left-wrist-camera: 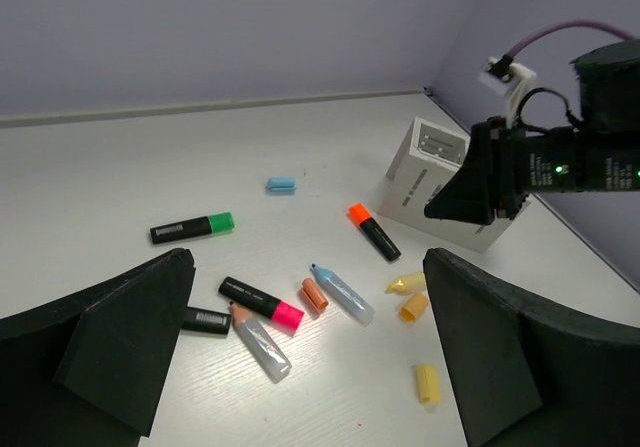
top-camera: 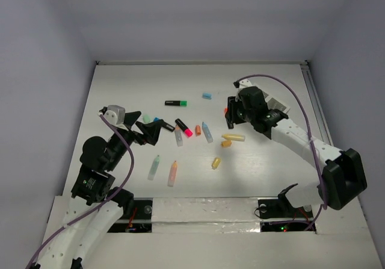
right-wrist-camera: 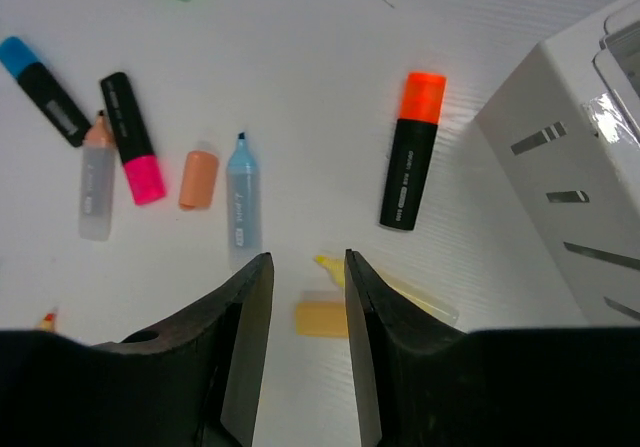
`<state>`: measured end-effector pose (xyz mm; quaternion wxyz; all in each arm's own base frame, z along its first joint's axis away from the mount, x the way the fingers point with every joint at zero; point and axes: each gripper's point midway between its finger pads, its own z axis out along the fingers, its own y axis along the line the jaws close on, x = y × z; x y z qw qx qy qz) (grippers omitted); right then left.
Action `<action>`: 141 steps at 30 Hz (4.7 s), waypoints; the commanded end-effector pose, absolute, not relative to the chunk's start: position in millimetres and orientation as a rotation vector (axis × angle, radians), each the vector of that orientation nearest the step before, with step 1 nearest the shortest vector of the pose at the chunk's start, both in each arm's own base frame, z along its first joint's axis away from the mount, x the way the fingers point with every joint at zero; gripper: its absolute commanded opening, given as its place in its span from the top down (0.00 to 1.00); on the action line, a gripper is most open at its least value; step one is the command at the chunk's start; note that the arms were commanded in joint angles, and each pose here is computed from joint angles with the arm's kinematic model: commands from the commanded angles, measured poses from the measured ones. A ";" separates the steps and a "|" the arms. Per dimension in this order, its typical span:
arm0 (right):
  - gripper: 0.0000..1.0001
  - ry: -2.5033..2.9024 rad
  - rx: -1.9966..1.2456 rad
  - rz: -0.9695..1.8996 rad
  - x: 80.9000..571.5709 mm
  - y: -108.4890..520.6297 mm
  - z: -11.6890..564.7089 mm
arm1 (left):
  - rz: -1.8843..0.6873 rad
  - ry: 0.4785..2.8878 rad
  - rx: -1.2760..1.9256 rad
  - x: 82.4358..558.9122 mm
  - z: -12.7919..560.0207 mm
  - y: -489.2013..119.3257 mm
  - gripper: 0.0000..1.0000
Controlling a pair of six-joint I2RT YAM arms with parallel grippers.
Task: Sort the stationery into containers
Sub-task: Pick up the pen from the center of the board, then place the pen in the storage box, then pick up the pen from the center of the board.
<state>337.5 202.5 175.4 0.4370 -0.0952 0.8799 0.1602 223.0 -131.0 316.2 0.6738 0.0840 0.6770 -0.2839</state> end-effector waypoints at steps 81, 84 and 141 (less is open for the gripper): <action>0.83 1.578 0.358 -0.061 487.2 55.5 281.5 | -0.696 1.410 0.255 209.4 345.6 -139.6 0.01; 0.83 1.563 0.343 -0.110 493.7 48.5 277.5 | -0.690 1.417 0.245 211.3 344.6 -138.6 0.01; 0.20 1.993 -1.133 0.678 397.5 497.4 93.0 | -0.505 1.490 -0.026 230.6 336.7 -92.5 0.01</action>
